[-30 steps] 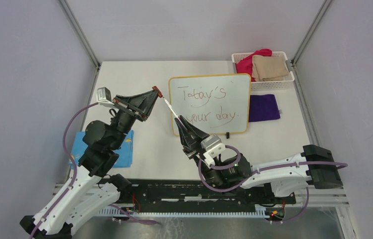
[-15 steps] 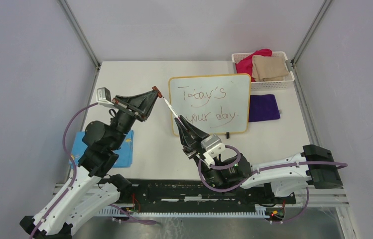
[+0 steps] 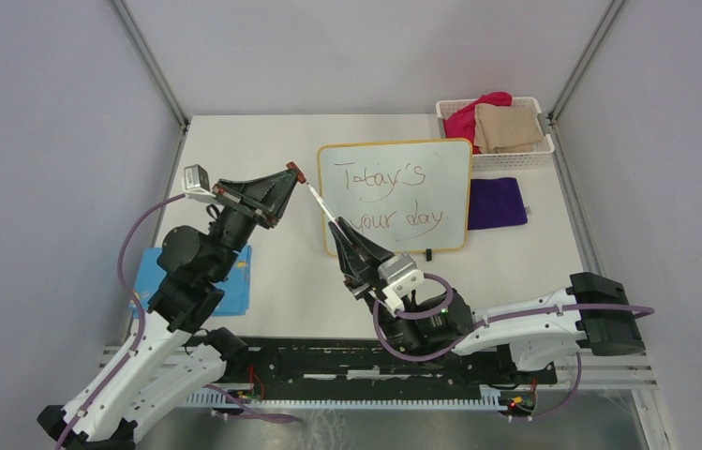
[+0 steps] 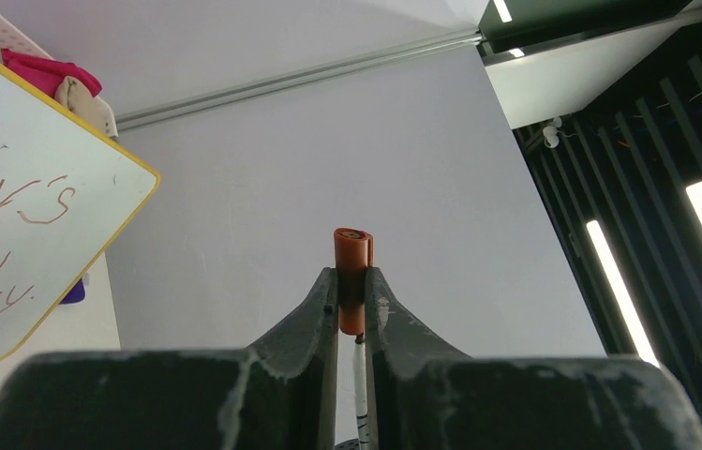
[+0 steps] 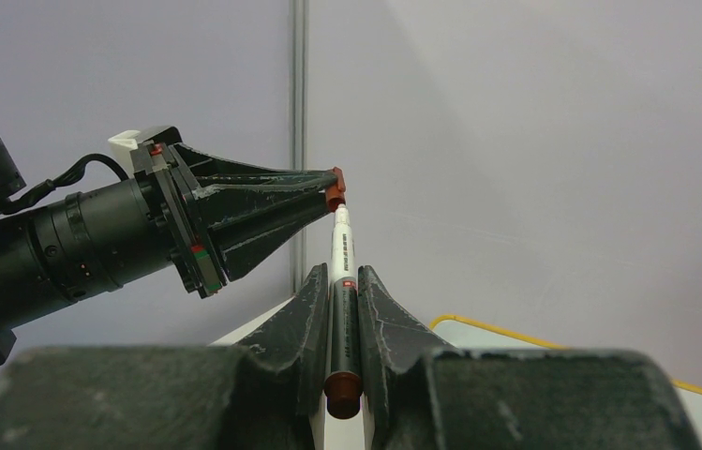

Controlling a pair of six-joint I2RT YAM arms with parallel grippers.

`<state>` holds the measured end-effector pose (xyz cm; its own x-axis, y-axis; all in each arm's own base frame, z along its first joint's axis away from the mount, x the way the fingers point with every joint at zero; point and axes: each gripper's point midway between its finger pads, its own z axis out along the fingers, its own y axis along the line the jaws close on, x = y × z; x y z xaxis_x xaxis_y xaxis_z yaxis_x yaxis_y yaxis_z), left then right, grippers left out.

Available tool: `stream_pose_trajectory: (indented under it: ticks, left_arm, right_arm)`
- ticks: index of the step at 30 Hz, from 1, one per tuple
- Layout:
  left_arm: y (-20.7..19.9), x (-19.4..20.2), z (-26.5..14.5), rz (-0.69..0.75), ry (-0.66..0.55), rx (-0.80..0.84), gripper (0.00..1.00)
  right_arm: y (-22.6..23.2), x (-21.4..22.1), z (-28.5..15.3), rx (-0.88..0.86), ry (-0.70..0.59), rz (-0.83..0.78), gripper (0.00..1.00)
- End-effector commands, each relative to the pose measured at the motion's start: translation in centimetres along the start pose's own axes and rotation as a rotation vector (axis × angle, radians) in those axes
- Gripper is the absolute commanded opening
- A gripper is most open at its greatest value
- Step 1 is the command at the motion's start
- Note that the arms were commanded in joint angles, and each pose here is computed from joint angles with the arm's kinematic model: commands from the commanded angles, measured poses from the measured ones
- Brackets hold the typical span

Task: Write a sentence on the whiteboard
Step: Close the whiteboard marker at the center of the board.

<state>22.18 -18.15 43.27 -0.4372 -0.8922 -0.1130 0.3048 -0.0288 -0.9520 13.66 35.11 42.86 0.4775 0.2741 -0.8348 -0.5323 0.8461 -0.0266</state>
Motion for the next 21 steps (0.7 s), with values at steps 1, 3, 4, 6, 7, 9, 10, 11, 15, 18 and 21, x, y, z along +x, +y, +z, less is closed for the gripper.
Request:
stream_pose_trajectory:
  ticks: [1, 3, 4, 6, 7, 9, 10, 11, 15, 18, 21]
  left_arm:
    - [-1.82, -0.01, -0.13, -0.009, 0.006, 0.048, 0.02]
    - [-1.98, 0.01, -0.14, -0.008, 0.008, 0.053, 0.02]
    - [-2.06, 0.03, -0.16, -0.008, 0.010, 0.055, 0.02]
    - [-2.16, 0.09, -0.19, -0.006, 0.014, 0.058, 0.02]
    - [-2.21, 0.10, -0.18, -0.006, 0.014, 0.059, 0.02]
    - [-2.37, 0.12, -0.25, -0.007, 0.017, 0.065, 0.02]
    - [-2.38, 0.16, -0.27, -0.007, 0.019, 0.065, 0.02]
    - [-2.50, 0.23, -0.30, -0.007, 0.023, 0.069, 0.02]
    - [-2.54, 0.33, -0.34, -0.007, 0.029, 0.070, 0.02]
    - [-2.63, 0.34, -0.41, -0.007, 0.031, 0.073, 0.02]
    - [-2.73, 0.41, -0.48, -0.007, 0.036, 0.076, 0.02]
  right_arm:
    - [-0.50, -1.65, 0.87, 0.033, -0.034, 0.058, 0.00]
    - [-0.45, -1.64, 0.89, 0.033, -0.034, 0.057, 0.00]
    - [-0.40, -1.60, 0.88, 0.032, -0.033, 0.057, 0.00]
    - [-0.42, -1.61, 0.89, 0.032, -0.033, 0.058, 0.00]
    - [-0.41, -1.60, 0.91, 0.033, -0.032, 0.057, 0.00]
    - [-0.37, -1.54, 0.89, 0.032, -0.030, 0.057, 0.00]
    - [-0.37, -1.53, 0.91, 0.032, -0.030, 0.058, 0.00]
    - [-0.36, -1.53, 0.90, 0.032, -0.030, 0.058, 0.00]
    - [-0.34, -1.58, 0.95, 0.032, -0.030, 0.058, 0.00]
    - [-0.38, -1.58, 0.95, 0.034, -0.030, 0.056, 0.00]
    - [-0.41, -1.54, 0.96, 0.038, -0.029, 0.053, 0.00]
